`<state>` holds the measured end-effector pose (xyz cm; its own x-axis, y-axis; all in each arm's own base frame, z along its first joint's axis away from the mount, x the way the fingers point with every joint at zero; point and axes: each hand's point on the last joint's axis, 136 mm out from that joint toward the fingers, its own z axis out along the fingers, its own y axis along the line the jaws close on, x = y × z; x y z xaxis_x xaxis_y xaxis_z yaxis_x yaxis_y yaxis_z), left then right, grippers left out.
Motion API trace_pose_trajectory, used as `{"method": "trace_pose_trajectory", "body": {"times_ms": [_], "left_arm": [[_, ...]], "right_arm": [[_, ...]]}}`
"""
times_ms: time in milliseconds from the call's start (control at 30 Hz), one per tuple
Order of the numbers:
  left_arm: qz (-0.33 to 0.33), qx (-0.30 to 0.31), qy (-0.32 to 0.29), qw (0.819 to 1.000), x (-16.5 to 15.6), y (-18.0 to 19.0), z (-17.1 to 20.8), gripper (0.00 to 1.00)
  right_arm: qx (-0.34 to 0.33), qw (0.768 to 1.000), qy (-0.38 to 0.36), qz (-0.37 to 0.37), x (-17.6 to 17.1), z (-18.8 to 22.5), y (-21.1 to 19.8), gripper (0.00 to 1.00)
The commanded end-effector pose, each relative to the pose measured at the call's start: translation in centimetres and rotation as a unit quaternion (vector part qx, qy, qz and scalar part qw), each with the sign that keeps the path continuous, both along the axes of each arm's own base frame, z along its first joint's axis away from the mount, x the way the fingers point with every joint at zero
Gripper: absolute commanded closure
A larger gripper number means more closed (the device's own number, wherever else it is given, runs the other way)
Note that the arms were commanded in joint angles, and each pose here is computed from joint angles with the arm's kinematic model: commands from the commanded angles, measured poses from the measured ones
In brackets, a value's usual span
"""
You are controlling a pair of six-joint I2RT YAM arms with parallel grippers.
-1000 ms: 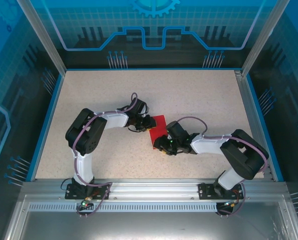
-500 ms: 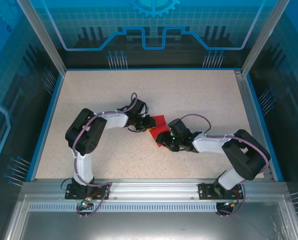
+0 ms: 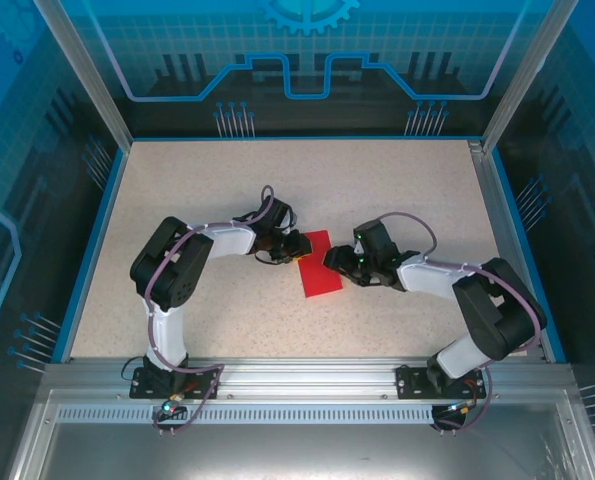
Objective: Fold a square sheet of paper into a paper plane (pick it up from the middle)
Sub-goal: Third fold the triangle at the center of the table.
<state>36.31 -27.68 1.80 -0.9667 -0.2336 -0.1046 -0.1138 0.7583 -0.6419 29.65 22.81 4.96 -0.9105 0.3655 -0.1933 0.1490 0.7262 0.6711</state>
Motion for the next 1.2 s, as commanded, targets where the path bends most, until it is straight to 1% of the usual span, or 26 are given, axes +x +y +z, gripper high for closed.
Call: {"method": "trace_pose_trajectory", "body": {"times_ms": [0, 233, 467, 600, 667, 767, 833, 967, 1167], "left_arm": [[0.008, 0.036, 0.037, 0.999, -1.7, 2.0, -2.1, 0.73], [0.007, 0.034, 0.032, 0.999, -1.6, 1.9, -1.7, 0.73], [0.008, 0.035, 0.030, 0.999, -1.5, 2.0, -1.4, 0.72], [0.006, 0.032, 0.024, 0.999, -1.5, 1.9, -1.0, 0.72], [0.002, 0.027, 0.014, 1.000, -1.4, 1.8, -0.4, 0.71], [-0.011, 0.019, -0.008, 1.000, -1.3, 1.6, 0.7, 0.69], [-0.021, 0.014, -0.022, 0.999, -1.2, 1.4, 1.5, 0.67], [-0.037, 0.002, -0.037, 0.999, -1.2, 1.0, 2.7, 0.63], [-0.052, -0.010, -0.077, 0.996, -1.7, 1.0, 5.2, 0.56]], "right_arm": [[0.033, 0.998, -0.003, 0.047, 0.1, 1.0, 1.6, 0.45], [0.049, 0.997, 0.010, 0.057, -0.2, 0.6, 2.1, 0.47], [0.021, 0.998, 0.032, 0.051, -0.3, -0.5, 1.6, 0.49], [0.011, 0.998, 0.048, 0.049, -0.6, -1.3, 1.3, 0.57], [0.009, 0.997, 0.053, 0.049, -0.6, -1.7, 1.1, 0.62], [0.014, 0.997, 0.058, 0.049, -0.4, -2.1, 0.9, 0.67], [0.026, 0.996, 0.058, 0.058, -0.2, -2.0, 1.1, 0.74], [0.061, 0.993, 0.065, 0.074, 0.0, -1.9, 2.3, 0.85], [0.063, 0.994, 0.075, 0.041, 0.4, -2.2, 2.2, 0.89]]}}
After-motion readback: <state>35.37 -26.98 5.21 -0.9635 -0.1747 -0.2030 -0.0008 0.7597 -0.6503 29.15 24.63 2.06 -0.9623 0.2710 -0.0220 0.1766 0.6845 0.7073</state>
